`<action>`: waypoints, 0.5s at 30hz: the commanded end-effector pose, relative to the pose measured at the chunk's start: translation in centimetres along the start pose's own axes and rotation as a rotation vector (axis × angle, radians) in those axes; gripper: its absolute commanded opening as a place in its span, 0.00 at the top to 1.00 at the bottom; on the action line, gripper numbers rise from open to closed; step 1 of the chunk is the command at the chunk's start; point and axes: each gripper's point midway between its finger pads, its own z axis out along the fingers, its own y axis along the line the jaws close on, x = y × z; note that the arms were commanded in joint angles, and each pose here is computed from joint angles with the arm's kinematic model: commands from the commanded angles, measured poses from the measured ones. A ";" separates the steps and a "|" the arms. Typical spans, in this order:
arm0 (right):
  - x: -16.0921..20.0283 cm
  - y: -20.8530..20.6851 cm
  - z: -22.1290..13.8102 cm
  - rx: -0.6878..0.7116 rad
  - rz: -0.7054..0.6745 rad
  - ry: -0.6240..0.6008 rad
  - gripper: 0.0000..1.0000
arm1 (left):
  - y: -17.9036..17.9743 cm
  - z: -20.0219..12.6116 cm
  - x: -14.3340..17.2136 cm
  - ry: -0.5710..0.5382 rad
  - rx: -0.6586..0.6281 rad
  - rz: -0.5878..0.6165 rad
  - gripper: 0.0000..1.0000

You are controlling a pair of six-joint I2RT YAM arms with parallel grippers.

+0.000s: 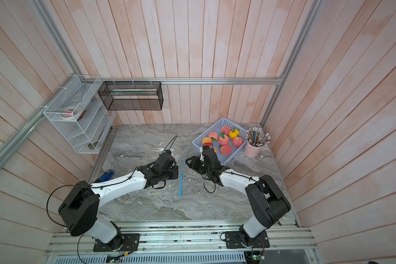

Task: Place the peach in a zip-top bag and seal the zipper
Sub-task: Open the zipper food storage bag.

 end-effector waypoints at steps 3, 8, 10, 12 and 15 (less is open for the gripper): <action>-0.7 1.8 -1.5 -0.034 -0.101 -0.066 0.43 | -0.8 0.3 -0.6 0.009 0.016 0.007 1.00; 0.1 0.9 0.4 0.052 -0.118 0.010 0.43 | -1.4 0.3 -0.7 0.013 0.040 0.015 1.00; 0.3 0.2 1.3 0.100 -0.114 0.036 0.48 | -1.5 0.2 -0.7 0.014 0.045 0.018 1.00; 0.2 0.0 2.1 0.131 -0.120 0.051 0.57 | -1.4 0.2 -0.6 0.014 0.047 0.021 1.00; -0.3 -0.5 2.8 0.193 -0.131 0.050 0.75 | -1.4 0.1 -0.7 0.013 0.047 0.025 1.00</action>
